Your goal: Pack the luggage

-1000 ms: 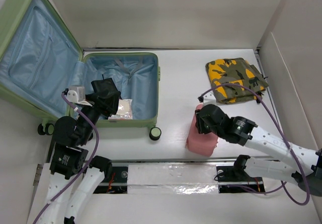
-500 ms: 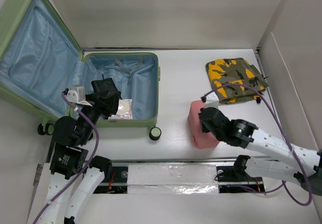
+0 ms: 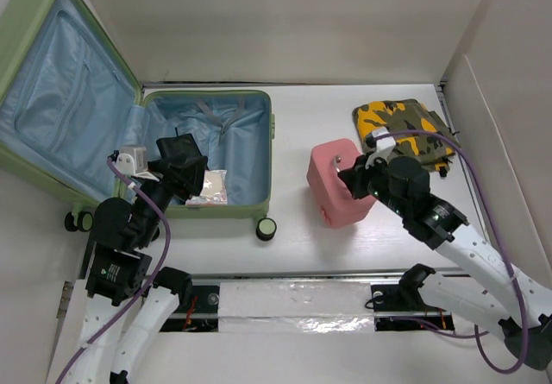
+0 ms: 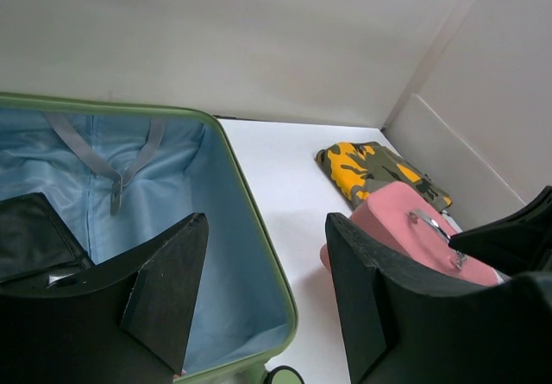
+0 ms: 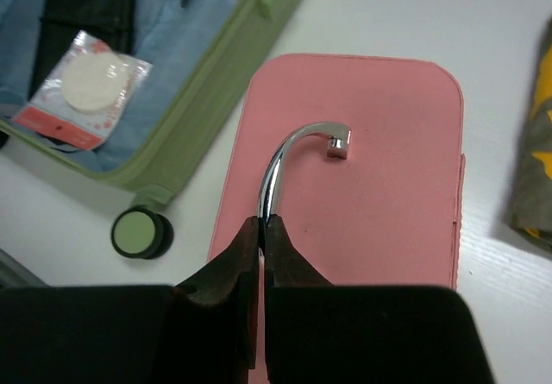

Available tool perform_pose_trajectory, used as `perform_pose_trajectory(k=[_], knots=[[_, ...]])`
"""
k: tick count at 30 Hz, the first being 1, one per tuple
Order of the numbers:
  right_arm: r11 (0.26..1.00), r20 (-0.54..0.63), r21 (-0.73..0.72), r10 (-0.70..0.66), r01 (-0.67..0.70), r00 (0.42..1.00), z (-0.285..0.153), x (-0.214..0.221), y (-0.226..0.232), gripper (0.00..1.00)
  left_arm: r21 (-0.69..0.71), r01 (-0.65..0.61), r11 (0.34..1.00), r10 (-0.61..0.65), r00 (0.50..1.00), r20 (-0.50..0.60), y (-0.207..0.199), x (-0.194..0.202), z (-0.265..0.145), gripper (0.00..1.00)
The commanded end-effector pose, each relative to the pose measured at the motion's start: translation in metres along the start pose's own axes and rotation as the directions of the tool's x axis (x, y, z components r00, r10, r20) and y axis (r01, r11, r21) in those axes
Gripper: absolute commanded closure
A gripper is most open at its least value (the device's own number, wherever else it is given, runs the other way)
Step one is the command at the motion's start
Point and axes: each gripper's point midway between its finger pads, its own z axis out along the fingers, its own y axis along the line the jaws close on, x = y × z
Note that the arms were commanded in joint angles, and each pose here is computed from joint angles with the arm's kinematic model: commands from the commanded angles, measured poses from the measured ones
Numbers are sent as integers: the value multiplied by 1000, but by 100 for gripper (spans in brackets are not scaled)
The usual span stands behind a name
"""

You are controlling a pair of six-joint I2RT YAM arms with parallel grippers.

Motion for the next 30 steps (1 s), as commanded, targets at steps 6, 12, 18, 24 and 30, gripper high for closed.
perform_pose_trajectory(k=[6,12,18,24,30], knots=[[918,347,-387,52,93,936,-3,-137,84,100,22,2,1000,-3,1000,31,-4,-7,5,46],[858,445,-470,29,206,895,4,-210,143,100,17,3,1000,-4,999,38,-3,-9,3,46],[841,453,-489,18,232,891,70,-241,180,100,9,3,1000,-4,999,51,-2,-11,1,46],[897,406,-403,-3,182,914,179,-209,213,100,-1,4,1000,-4,999,47,0,-10,3,46],[830,262,-505,-115,237,958,245,-122,288,75,-36,7,999,-5,998,67,5,-14,0,46]])
